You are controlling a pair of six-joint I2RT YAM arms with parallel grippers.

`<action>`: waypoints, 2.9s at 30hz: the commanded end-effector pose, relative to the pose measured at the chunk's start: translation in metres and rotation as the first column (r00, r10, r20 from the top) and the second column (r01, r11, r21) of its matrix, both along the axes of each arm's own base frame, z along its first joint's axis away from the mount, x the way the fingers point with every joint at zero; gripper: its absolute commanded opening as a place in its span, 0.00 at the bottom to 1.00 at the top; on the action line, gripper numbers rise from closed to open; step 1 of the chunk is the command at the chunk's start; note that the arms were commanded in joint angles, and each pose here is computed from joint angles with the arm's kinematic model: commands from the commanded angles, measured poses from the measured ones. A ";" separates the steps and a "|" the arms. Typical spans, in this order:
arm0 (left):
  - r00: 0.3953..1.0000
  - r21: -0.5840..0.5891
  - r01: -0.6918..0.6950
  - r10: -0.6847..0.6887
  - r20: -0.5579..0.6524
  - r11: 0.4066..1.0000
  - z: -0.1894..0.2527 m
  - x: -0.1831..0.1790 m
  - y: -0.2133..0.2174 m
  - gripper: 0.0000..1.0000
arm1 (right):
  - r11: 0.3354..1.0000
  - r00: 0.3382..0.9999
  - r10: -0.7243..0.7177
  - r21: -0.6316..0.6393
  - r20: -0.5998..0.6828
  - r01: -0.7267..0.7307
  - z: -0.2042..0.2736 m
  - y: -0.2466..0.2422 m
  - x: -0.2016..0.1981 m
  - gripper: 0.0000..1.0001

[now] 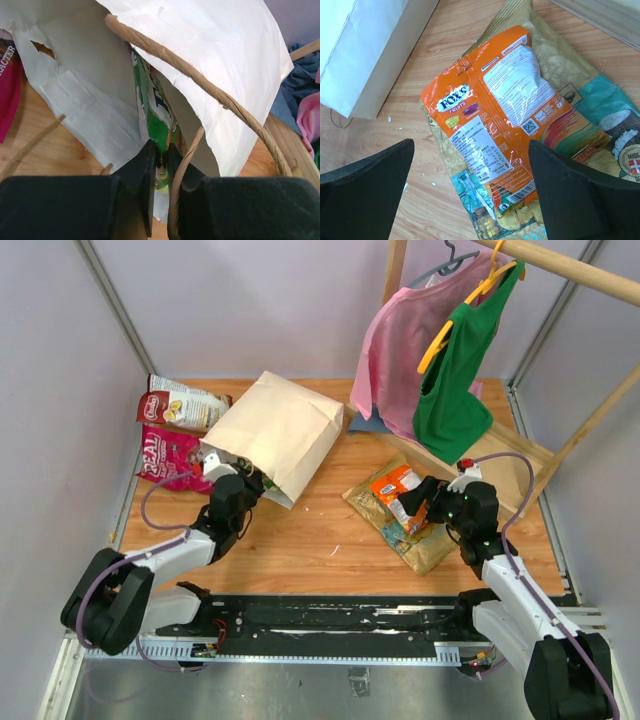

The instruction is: Take the snacks out of the paper bag

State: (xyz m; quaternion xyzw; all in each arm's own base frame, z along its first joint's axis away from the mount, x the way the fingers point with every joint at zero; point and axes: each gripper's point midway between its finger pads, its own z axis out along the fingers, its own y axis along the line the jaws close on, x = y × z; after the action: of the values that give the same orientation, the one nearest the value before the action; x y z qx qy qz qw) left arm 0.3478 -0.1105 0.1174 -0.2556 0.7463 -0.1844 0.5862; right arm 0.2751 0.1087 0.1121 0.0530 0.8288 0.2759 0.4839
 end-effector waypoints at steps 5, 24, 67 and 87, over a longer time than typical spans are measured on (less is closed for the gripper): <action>0.999 0.030 -0.035 0.036 -0.028 0.999 0.002 -0.029 0.023 0.02 | 1.000 1.000 0.011 0.000 0.025 -0.011 0.007 0.000 0.001 0.97; 0.979 -0.018 0.068 -0.071 -0.190 0.997 -0.048 -0.033 0.010 0.03 | 0.725 0.816 0.556 -0.572 0.158 -0.383 0.056 0.205 -0.028 0.98; 0.896 -0.232 0.216 -0.287 -0.339 0.948 -0.072 -0.090 -0.007 1.00 | 0.613 0.794 0.597 -0.704 0.116 -0.359 0.034 0.330 0.110 0.88; 0.909 -0.209 0.302 -0.347 -0.231 0.930 -0.035 -0.068 -0.020 0.94 | 0.590 0.787 0.607 -0.725 0.109 -0.356 0.040 0.266 0.187 0.88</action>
State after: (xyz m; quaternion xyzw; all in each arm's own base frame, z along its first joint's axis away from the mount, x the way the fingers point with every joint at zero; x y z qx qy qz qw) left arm 0.2638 -0.1284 0.0627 -0.2172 0.8445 -0.3002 0.3868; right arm 0.4359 0.4003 0.1446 -0.4065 0.7568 0.0936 0.5032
